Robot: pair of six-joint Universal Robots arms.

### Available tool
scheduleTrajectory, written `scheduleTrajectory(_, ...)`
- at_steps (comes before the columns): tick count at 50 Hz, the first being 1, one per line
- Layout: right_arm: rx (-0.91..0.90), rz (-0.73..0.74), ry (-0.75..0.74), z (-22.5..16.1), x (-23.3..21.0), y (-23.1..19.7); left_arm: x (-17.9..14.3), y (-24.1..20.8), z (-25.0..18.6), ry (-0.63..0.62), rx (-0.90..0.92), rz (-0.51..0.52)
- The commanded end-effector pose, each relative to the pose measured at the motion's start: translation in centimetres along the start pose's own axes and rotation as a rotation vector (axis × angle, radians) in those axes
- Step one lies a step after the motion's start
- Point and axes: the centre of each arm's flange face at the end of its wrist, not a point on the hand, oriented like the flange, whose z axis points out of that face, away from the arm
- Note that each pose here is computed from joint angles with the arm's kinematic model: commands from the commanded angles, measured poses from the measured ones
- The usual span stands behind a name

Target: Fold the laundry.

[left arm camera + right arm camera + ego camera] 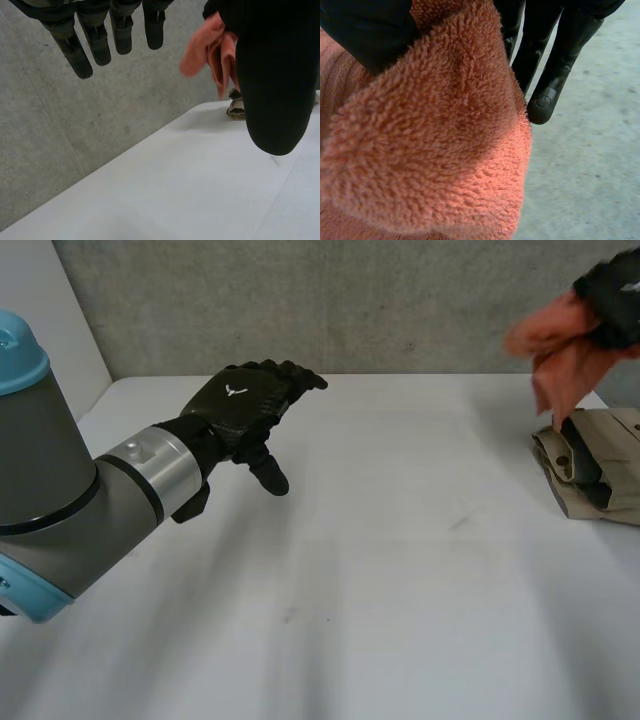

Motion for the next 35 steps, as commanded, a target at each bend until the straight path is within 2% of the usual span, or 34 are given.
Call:
scheduleTrajectory(1,0.002,0.092,-0.007,-1.5,4.1,4.5,0.0,0.3,-0.1,-0.001,-0.011,-0.015)
scheduleTrajectory(12,-0.141,0.234,-0.128,-7.8,3.4,14.0,0.2,1.3,-0.2,0.002,-0.034,-0.025)
scheduleTrajectory(16,-0.193,0.260,-0.128,-9.8,3.1,16.8,0.2,1.5,-0.1,0.001,-0.028,-0.023)
scheduleTrajectory(31,-0.281,0.267,-0.088,-13.5,4.7,19.0,0.2,1.2,-0.1,0.001,-0.018,-0.023)
scheduleTrajectory(35,-0.323,0.278,-0.077,-14.4,5.7,17.8,0.2,1.0,-0.1,0.001,-0.010,-0.021)
